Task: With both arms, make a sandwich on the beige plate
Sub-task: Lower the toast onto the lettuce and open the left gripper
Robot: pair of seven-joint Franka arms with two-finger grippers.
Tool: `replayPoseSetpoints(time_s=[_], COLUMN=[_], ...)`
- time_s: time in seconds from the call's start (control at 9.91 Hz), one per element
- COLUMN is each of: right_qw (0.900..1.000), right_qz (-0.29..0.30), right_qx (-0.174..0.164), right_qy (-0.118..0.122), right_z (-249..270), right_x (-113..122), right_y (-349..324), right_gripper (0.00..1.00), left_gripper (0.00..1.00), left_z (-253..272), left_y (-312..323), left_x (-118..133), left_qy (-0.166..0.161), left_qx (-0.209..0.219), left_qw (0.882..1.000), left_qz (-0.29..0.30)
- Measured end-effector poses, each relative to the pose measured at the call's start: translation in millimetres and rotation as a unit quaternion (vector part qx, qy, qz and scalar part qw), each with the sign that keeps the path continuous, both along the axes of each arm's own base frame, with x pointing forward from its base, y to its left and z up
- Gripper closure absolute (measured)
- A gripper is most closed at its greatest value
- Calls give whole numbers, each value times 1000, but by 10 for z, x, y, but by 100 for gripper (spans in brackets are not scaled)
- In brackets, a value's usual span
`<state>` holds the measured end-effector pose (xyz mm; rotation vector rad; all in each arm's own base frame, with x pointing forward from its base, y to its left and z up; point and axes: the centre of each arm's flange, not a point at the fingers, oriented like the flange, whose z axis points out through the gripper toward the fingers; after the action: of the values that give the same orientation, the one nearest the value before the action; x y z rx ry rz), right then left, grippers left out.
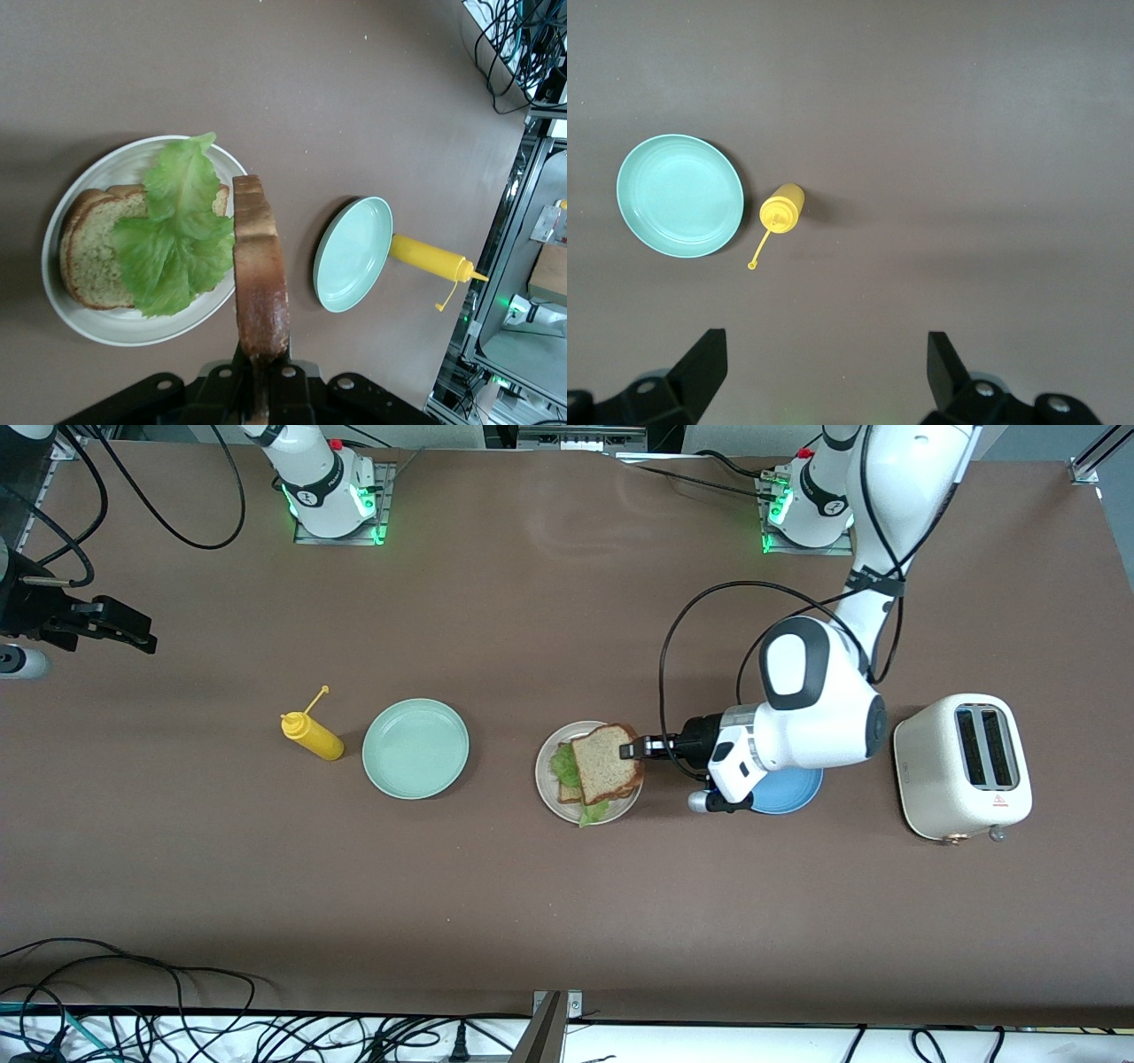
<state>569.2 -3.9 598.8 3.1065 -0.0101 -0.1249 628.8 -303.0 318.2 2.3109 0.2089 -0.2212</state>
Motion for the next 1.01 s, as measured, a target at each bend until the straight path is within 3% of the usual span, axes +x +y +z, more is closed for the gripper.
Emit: replayPoseSetpoints(time_s=[1.01], right_qw=[1000], right_qz=[0], right_qx=[0], right_qy=[0], right_z=[0], right_x=[1], right_y=[0], right_gripper=[0], left_gripper=[91], left_z=[-407], left_y=[-353], left_x=[-99], left_qy=[-9], left_qx=[21], left_qw=[999], left_qz=[26])
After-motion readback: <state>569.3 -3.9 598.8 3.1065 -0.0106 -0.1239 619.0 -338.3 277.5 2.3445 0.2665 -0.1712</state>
